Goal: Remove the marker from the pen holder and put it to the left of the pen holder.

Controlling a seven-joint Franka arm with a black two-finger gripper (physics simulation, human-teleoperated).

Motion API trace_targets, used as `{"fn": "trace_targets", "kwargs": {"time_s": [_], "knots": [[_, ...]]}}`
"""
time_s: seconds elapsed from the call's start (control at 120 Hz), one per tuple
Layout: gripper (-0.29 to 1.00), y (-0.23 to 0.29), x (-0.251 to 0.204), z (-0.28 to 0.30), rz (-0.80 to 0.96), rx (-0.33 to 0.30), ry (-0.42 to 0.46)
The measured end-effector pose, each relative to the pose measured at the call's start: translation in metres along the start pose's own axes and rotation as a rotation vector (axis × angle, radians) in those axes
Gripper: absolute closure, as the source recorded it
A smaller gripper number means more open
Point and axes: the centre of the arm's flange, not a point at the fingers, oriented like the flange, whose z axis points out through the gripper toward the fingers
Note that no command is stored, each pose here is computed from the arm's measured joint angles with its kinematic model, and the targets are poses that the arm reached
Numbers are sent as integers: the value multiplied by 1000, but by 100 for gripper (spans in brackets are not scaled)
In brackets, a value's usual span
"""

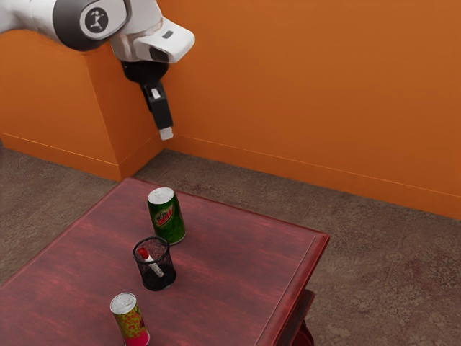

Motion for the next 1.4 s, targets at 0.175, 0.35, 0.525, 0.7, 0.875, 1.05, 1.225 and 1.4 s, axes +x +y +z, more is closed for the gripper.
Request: {"fn": "trace_targets", "kwargs": {"time_s": [0.175,0.35,0.525,0.7,0.875,1.05,1.225,1.4], "knots": [[1,6,-10,37,2,-88,-145],[0,11,-35,138,-8,-228,-363],[1,7,-52,202,-30,-326,-474],[19,1,-66,247,-60,-377,-514],[30,-6,-73,272,-100,-397,-480],[34,-4,-52,288,-85,-370,-401],[37,-24,-58,305,-127,-362,-366],[39,-25,-57,322,-125,-370,-365]]}}
